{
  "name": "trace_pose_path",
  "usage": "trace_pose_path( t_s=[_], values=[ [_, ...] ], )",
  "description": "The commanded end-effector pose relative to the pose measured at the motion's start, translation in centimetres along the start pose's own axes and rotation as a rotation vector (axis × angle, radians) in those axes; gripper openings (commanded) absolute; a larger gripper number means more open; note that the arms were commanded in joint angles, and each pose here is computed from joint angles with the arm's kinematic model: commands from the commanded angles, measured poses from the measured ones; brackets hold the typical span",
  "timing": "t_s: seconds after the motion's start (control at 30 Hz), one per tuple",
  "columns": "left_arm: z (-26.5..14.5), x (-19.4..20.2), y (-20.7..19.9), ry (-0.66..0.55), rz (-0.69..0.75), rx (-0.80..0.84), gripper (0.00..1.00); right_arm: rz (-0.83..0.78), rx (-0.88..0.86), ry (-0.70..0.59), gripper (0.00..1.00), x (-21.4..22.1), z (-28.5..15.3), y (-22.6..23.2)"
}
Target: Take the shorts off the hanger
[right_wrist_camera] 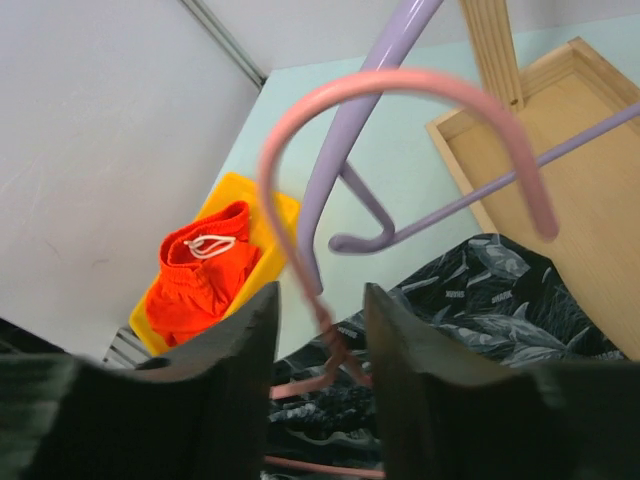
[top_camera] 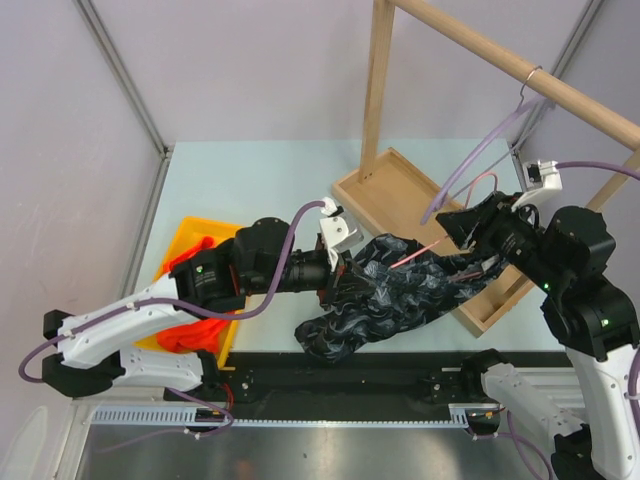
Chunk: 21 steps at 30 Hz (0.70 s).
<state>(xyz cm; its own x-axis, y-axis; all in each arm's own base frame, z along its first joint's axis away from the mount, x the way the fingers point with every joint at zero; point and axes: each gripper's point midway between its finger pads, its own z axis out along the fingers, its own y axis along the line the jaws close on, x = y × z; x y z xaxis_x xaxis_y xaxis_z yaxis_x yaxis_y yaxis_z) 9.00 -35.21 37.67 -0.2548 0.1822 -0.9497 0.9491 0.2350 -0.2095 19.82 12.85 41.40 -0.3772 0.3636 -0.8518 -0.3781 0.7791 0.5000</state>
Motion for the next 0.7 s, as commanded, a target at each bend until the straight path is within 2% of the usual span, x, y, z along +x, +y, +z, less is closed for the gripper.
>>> trace_pose_path(
  t_s=[0.0, 0.03, 0.17, 0.53, 0.57, 0.6, 0.67],
  values=[
    [-1.0, -4.8, -1.4, -0.158, -0.019, 0.051, 0.0, 0.007, -0.025, -0.062, 0.57, -1.0, -1.7, 0.9],
    [-1.1, -4.6, -1.7, -0.154, -0.019, 0.064, 0.0, 0.021, -0.009, -0.073, 0.6, -1.2, -2.0, 0.7],
    [-1.2, -4.5, -2.0, -0.149, -0.018, 0.085, 0.0, 0.039, -0.015, -0.074, 0.61, -0.9, -2.9, 0.9],
    [-0.1, -4.7, -3.3, -0.144, -0.011, 0.162, 0.0, 0.019, 0.019, -0.027, 0.46, -0.1, -1.7, 0.0],
    [0.0, -4.9, -3.3, -0.147, -0.014, 0.166, 0.0, 0.014, 0.03, -0.017, 0.41, 0.1, -1.5, -0.3],
    [-0.1, -5.1, -3.4, -0.153, -0.013, 0.168, 0.0, 0.009, 0.035, -0.018, 0.25, 0.1, -1.4, -0.4],
    [0.2, -5.2, -2.8, -0.148, -0.032, 0.135, 0.0, 0.008, 0.044, -0.023, 0.07, 0.0, -1.3, -0.6]
  ],
)
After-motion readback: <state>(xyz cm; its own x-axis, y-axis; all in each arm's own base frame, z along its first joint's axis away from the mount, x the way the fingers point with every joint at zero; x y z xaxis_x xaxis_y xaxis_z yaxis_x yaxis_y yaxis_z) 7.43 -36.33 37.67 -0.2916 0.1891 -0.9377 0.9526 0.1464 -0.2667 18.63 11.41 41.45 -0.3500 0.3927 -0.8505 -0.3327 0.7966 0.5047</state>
